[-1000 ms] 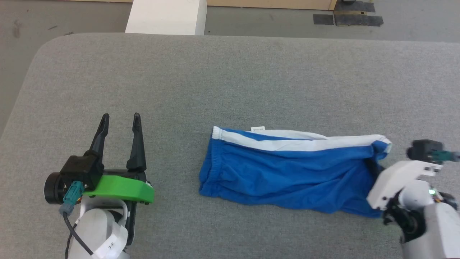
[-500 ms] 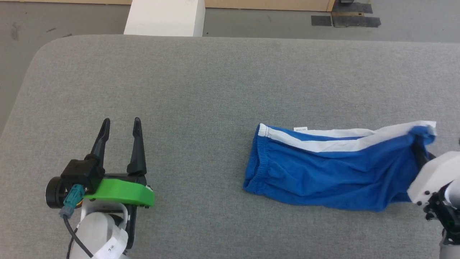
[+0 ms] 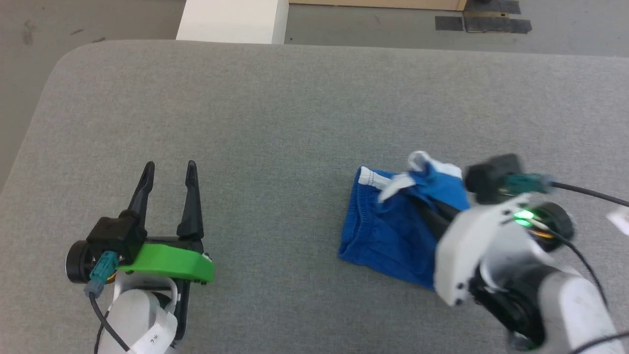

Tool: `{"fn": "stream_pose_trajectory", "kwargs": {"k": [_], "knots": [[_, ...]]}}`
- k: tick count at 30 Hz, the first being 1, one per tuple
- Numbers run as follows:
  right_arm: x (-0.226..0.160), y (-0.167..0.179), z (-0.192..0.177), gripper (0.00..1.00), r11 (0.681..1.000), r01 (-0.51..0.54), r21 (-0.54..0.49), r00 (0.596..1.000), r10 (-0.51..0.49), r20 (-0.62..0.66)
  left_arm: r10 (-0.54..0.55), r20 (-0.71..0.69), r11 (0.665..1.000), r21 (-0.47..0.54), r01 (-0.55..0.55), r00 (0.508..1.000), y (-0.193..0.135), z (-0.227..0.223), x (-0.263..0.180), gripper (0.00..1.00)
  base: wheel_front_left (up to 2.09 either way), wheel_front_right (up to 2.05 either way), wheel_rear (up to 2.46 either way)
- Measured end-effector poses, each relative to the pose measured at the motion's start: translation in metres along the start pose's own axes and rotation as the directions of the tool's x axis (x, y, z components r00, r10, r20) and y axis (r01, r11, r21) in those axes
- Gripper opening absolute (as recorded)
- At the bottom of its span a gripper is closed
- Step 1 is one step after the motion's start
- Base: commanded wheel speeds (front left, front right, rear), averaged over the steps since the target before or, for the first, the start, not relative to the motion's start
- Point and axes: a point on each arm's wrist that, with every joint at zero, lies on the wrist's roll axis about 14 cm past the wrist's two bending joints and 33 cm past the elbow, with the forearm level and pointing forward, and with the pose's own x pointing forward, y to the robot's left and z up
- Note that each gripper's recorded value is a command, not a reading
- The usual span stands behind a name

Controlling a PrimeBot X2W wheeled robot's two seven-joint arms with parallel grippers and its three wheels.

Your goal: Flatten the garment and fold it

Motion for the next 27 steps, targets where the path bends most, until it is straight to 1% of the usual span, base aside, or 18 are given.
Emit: {"fn": "stream_pose_trajectory", "kwargs": {"k": [4,12,13,14,15,18,21,23,25,27], "knots": [[0.023,0.016,-0.005,0.00,0.998,-0.058,-0.039,0.998,0.057,-0.038,0.000,-0.005,1.000,0.001,0.000,1.000,0.001,-0.002,0.001,1.00,0.00,0.00,0.00],[0.065,0.033,-0.037,0.00,0.989,-0.136,-0.062,0.979,0.124,-0.162,0.012,-0.023,1.000,0.004,-0.012,1.000,0.005,-0.009,0.001,1.00,0.00,0.00,0.00],[0.069,0.034,-0.040,0.18,0.988,-0.142,-0.066,0.977,0.129,-0.172,0.014,-0.026,1.000,0.004,-0.014,1.000,0.006,-0.010,0.001,1.00,0.00,0.00,0.00],[0.070,0.036,-0.042,0.57,0.987,-0.149,-0.068,0.975,0.135,-0.177,0.016,-0.028,1.000,0.005,-0.015,0.999,0.006,-0.010,0.001,1.00,0.00,0.00,0.00],[0.072,0.039,-0.042,1.00,0.985,-0.159,-0.062,0.973,0.146,-0.176,0.017,-0.029,1.000,0.005,-0.017,0.999,0.007,-0.011,0.001,1.00,0.00,0.00,0.00],[0.072,0.047,-0.038,1.00,0.981,-0.188,-0.051,0.972,0.178,-0.155,0.018,-0.028,1.000,0.005,-0.017,0.999,0.007,-0.010,0.000,1.00,0.00,0.00,0.00],[0.065,0.054,-0.013,1.00,0.977,-0.210,-0.042,0.977,0.208,-0.056,0.014,-0.021,1.000,0.002,-0.014,1.000,0.005,-0.007,0.000,1.00,0.00,0.00,0.00],[0.054,0.056,0.014,1.00,0.975,-0.222,-0.029,0.973,0.224,0.062,0.009,-0.014,1.000,0.000,-0.009,1.000,0.004,-0.005,0.000,1.00,0.00,0.00,0.00],[0.041,0.051,0.042,1.00,0.978,-0.210,-0.017,0.958,0.209,0.195,0.002,-0.008,1.000,-0.003,-0.002,1.000,0.001,-0.003,0.000,1.00,0.00,0.00,0.00],[0.022,0.034,0.069,1.00,0.984,-0.177,0.019,0.922,0.159,0.352,-0.007,-0.002,1.000,-0.006,0.007,1.000,-0.003,0.000,0.000,1.00,0.00,0.00,0.00]]}}
